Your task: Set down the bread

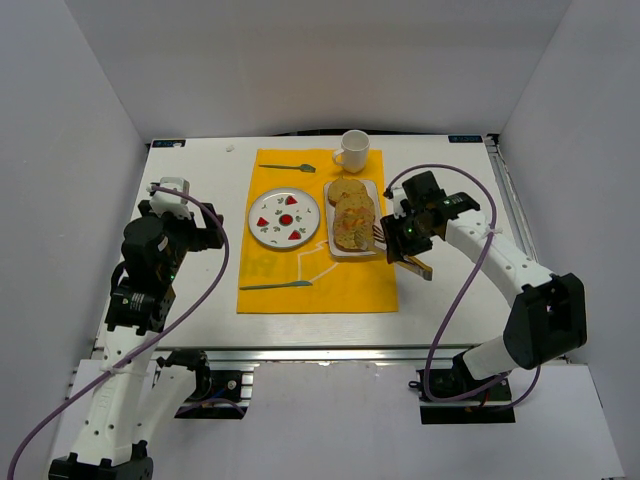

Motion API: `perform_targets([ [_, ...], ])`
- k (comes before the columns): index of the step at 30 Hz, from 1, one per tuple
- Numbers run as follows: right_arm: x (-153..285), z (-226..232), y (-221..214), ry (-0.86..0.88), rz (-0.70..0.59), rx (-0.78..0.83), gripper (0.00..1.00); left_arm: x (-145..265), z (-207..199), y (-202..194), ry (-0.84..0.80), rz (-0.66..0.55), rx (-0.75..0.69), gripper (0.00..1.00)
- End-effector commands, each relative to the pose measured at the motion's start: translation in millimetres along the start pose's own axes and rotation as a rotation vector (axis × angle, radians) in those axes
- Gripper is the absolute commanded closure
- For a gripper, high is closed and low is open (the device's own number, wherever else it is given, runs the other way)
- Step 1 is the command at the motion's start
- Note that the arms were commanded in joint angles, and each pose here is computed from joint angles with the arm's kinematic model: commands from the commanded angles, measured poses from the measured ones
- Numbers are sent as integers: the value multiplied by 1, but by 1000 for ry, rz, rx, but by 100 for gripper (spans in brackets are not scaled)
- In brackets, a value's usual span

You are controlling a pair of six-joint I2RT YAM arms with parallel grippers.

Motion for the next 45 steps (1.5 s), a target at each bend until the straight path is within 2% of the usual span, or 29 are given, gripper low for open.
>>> perform_targets([
  [1,-6,7,5,61,-28,1,50,4,-1,4,-6,-13,-10,2],
  [4,-5,9,4,74,-23,-5,63,6,0,3,-1,-11,-16,2],
  [10,16,14,8,75,-48,-29,80,9,2,2,7,-7,-26,2],
  [20,47,16,11,35,-63,-66,79,5,-1,-1,-13,-3,-13,2],
  [24,58,20,23,52,-125,-73,80,6,-1,-2,-17,0,-12,2],
  [31,70,40,65,243,-254,-90,81,6,0,-3,-10,0,-7,2],
  [35,45,50,99,313,-277,-94,81,9,2,0,13,-18,-1,2],
  [42,-18,71,136,393,-192,-72,81,13,6,4,57,-37,10,2],
  [45,-30,73,149,402,-205,-55,81,14,8,5,71,-39,9,2],
])
Point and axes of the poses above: each gripper's point midway between its finger pads, its own x axis back along the fingers, its own z axis along the line the jaws close on, y = z × x, the point moved 6 cm from there along x, back along the fingers, and after that the axes turned 15 degrees about x, right-handed, at the moved point
